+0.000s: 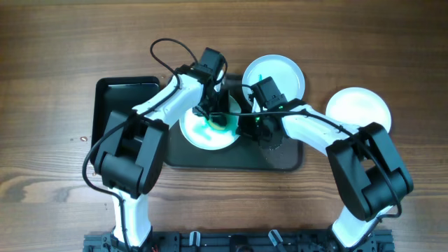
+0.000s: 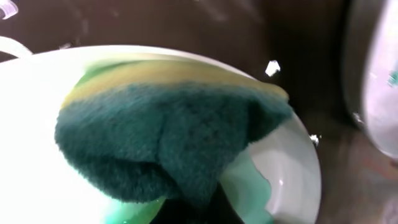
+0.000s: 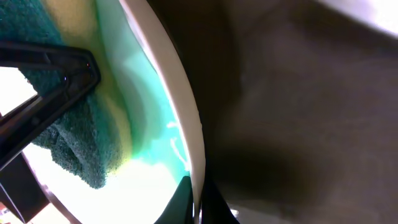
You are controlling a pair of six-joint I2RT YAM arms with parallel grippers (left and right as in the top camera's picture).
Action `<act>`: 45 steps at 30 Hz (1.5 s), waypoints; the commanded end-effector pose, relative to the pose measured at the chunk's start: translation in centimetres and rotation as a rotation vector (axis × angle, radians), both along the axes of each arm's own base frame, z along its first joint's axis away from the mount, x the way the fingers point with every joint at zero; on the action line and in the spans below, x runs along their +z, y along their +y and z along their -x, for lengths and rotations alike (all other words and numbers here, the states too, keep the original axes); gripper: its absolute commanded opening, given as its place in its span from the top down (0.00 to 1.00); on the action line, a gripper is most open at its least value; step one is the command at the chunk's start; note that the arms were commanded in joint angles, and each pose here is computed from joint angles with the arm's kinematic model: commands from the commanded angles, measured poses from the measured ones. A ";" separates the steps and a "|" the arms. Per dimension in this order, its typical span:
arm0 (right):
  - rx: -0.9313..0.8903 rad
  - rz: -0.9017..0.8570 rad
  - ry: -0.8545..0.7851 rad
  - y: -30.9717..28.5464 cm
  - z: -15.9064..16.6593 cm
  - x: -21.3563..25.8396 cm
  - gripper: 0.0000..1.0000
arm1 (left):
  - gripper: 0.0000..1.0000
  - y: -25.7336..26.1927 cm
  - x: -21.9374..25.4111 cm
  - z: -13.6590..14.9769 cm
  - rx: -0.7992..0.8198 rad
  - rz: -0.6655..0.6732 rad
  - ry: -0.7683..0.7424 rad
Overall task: Clean dirty plates on tray and stack at the side
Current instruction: 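Continue scrubbing the plate with the sponge in left gripper, then scrub the plate rim area with the sponge while right gripper holds it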
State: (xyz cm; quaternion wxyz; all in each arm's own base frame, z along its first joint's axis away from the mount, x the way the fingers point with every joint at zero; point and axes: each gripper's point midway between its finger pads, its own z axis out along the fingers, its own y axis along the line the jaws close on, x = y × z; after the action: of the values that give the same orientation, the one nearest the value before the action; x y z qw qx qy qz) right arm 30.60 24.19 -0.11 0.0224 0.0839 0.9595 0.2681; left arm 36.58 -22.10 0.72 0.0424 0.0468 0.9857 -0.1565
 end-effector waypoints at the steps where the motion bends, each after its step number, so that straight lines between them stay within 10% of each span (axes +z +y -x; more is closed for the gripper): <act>1: 0.034 0.045 0.013 -0.2 0.8 -1.9 0.96 | 0.96 -5.3 -1.0 4.5 -0.253 0.267 0.133; 10: 0.034 0.045 0.012 -0.2 0.7 -1.9 0.96 | 0.96 -6.2 -0.1 4.8 -0.315 0.358 0.125; 23: 0.034 0.047 0.015 -0.3 0.8 -1.9 0.96 | 0.96 11.9 -3.5 -0.7 0.542 -0.398 0.068; 31: 0.027 0.050 0.014 -0.4 0.7 -1.9 0.96 | 0.96 13.2 -3.2 3.7 0.309 -0.483 0.227; 37: 0.017 0.050 0.015 -0.7 0.5 -1.9 0.96 | 0.96 10.0 -2.7 6.8 -0.018 -0.286 0.353; 45: 0.027 0.051 -0.014 -1.8 -0.5 -1.8 0.96 | 0.96 7.2 -2.0 4.1 -0.032 -0.125 0.263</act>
State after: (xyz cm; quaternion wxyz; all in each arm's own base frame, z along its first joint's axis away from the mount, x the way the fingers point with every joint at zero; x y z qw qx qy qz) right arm 30.34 25.62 0.21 0.0206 0.0372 0.9551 0.2931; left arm 32.38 -15.52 0.42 -0.0826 0.0548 0.9892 -0.1082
